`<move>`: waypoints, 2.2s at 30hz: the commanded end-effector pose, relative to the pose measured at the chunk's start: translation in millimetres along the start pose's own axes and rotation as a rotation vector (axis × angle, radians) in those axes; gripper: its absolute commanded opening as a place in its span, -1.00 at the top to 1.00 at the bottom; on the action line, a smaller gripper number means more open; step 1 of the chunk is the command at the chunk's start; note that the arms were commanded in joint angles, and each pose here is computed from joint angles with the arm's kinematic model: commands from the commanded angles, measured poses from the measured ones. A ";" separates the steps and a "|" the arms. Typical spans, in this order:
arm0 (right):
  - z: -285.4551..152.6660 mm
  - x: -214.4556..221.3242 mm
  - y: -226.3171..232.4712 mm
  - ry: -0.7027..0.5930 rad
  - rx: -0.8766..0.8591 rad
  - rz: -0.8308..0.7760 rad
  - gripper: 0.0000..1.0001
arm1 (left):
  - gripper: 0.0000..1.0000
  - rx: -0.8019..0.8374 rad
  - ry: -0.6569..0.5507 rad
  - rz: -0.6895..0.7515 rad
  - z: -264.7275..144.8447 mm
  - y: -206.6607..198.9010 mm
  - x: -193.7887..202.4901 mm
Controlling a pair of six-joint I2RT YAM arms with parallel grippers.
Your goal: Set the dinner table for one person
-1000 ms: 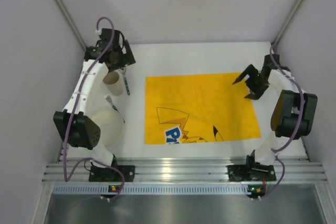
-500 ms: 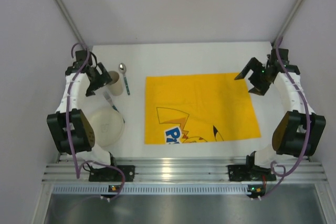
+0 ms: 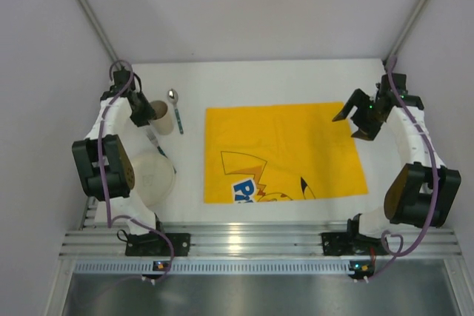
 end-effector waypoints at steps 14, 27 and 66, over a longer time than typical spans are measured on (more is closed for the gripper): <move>-12.3 109.7 202.7 0.140 -0.344 -0.488 -0.66 | 1.00 0.210 -0.109 0.123 -43.3 -65.2 -42.9; 15.0 195.6 292.4 0.305 -0.491 -0.601 -0.57 | 1.00 0.402 -0.112 0.411 -118.6 -212.7 21.3; 37.0 -103.5 50.9 -0.136 0.195 -0.176 1.00 | -0.26 -0.022 0.124 0.222 -59.4 -47.5 129.6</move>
Point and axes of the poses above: each gripper's point midway between its finger pads, its own z axis out along the fingers, its own y axis along the line the jaws close on, x = y × z, the point moved 2 cm from there along -z, back along the fingers, and after that the axes turned 13 degrees about z, right-handed, at the moved point
